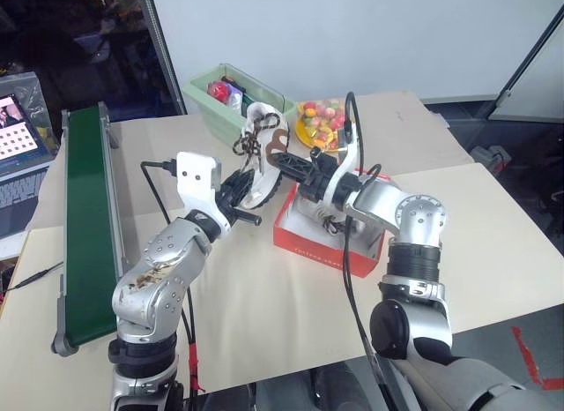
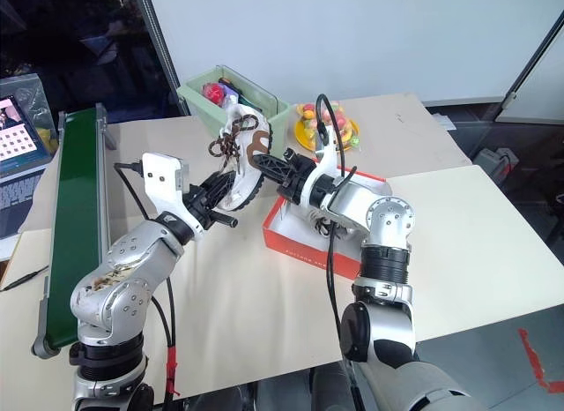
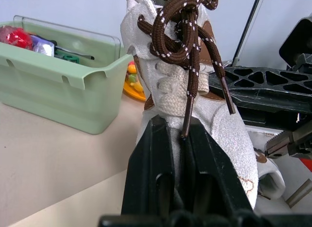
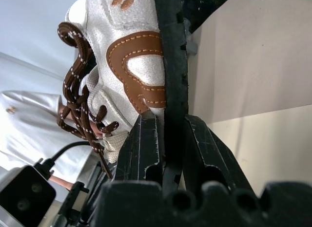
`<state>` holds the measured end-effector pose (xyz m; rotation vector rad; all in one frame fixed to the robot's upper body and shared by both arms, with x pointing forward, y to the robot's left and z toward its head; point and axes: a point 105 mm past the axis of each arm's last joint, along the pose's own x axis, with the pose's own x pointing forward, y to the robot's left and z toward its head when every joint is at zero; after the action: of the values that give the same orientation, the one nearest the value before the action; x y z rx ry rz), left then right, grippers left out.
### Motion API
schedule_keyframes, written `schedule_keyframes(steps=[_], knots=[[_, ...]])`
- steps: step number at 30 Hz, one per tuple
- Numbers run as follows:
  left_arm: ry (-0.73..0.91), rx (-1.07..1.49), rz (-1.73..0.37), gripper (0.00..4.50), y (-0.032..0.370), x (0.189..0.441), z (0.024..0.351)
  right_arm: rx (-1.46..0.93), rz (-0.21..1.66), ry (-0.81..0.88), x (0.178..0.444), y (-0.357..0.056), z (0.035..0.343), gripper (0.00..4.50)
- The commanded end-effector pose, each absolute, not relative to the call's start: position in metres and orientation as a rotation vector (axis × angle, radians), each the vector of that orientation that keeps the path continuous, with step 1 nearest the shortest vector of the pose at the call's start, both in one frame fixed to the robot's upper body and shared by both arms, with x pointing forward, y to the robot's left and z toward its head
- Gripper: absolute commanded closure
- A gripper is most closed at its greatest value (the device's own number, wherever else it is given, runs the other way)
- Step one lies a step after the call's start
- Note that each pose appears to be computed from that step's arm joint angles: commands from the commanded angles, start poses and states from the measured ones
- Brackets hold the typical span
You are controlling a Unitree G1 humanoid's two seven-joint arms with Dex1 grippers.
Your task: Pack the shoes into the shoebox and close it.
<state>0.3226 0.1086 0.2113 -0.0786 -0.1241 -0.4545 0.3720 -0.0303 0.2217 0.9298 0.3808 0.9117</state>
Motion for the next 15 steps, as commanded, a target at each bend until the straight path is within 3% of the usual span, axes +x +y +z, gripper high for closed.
schedule_keyframes(steps=[1, 5, 7, 8, 12, 15], knots=[[-0.156, -0.063, -0.472, 4.50, 0.105, 0.319, 0.217, 0.983, 1.009, 0.314, 0.363, -0.026, 0.249, 4.31], [-0.171, -0.032, -0.468, 4.50, 0.107, 0.320, 0.217, 1.021, 0.996, 0.310, 0.364, -0.027, 0.252, 4.31], [-0.178, -0.020, -0.483, 3.67, 0.106, 0.319, 0.217, 1.031, 0.990, 0.304, 0.364, -0.028, 0.254, 4.31], [-0.186, -0.004, -0.493, 3.53, 0.104, 0.318, 0.218, 1.031, 0.985, 0.301, 0.365, -0.029, 0.254, 4.31], [-0.209, 0.014, -0.523, 2.16, 0.100, 0.314, 0.221, 1.025, 0.939, 0.278, 0.369, -0.034, 0.256, 4.31], [-0.232, 0.014, -0.516, 2.16, 0.106, 0.312, 0.226, 1.030, 0.810, 0.206, 0.384, -0.052, 0.261, 4.31]])
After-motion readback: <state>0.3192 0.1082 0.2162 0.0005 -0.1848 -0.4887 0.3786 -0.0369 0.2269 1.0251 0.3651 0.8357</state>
